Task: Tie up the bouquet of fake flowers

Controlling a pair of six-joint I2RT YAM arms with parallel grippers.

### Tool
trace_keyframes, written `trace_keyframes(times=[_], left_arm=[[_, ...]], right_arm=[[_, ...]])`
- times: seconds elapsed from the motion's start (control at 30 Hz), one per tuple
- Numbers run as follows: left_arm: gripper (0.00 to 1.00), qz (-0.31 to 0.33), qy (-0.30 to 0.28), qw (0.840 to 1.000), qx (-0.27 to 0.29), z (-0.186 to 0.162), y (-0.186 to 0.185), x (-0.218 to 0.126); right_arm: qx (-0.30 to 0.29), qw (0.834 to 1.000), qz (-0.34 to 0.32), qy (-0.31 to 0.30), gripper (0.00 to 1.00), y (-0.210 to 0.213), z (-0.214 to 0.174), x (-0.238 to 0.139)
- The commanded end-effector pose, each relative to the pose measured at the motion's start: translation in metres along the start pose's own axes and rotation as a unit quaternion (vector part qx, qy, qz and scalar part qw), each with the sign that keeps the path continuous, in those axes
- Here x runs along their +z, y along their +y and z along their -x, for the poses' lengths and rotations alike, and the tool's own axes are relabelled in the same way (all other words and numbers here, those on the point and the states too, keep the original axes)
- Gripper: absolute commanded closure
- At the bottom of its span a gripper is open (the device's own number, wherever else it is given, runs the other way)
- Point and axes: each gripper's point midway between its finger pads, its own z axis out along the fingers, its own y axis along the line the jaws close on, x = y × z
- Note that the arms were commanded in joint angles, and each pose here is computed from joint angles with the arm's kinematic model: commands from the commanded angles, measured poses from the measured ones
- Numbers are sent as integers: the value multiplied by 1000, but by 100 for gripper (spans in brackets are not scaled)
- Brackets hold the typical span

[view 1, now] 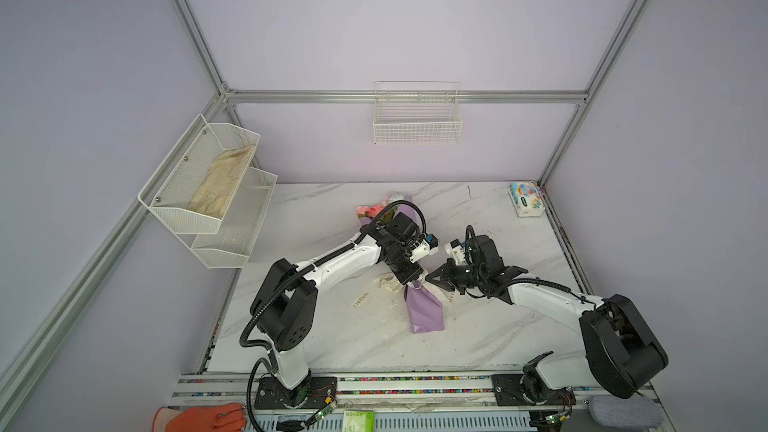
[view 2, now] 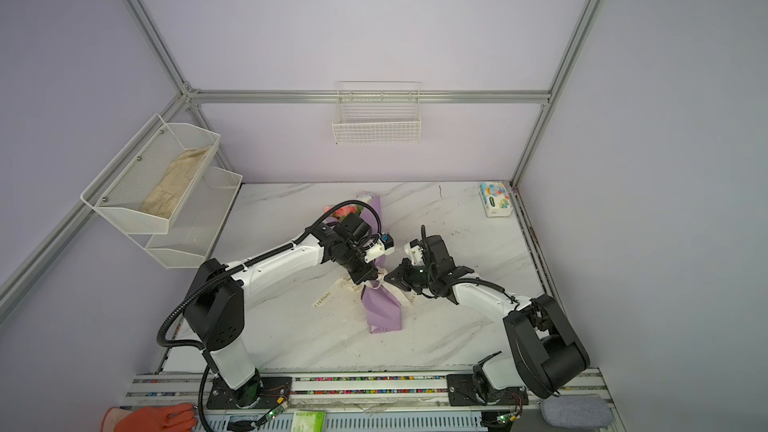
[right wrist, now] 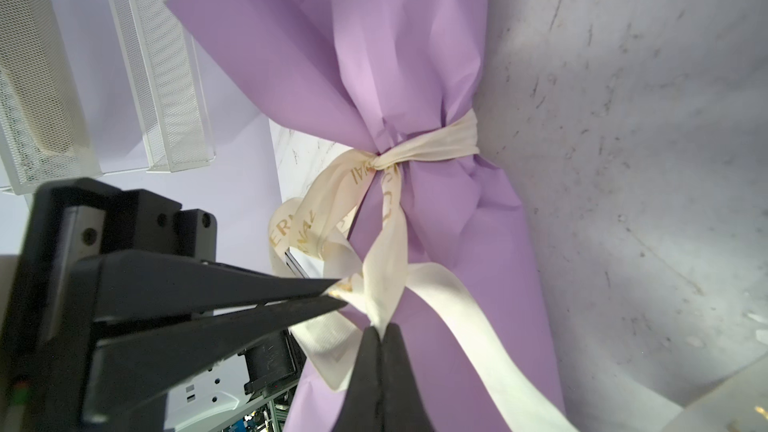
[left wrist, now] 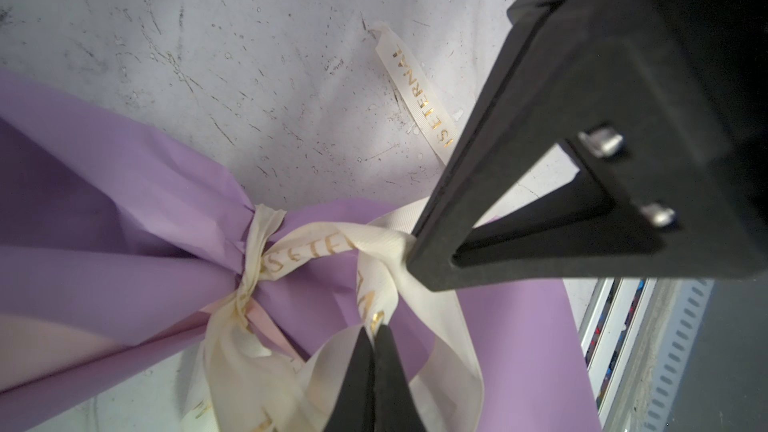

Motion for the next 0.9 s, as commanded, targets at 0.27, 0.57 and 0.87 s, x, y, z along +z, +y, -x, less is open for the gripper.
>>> trace_keyframes(times=[0.27, 0.57, 0.87], left_arm=[[100, 16, -108, 994, 17, 46, -2, -51], [100, 7, -105, 994, 10, 43, -1, -48], [100, 3, -111, 994, 2, 45, 3, -48]], right_arm=[[-19, 999, -38, -4, 100, -14, -4, -4], [-139, 979, -109, -107, 68, -2, 33, -37], [-385, 905, -18, -179, 56, 44, 33, -41]])
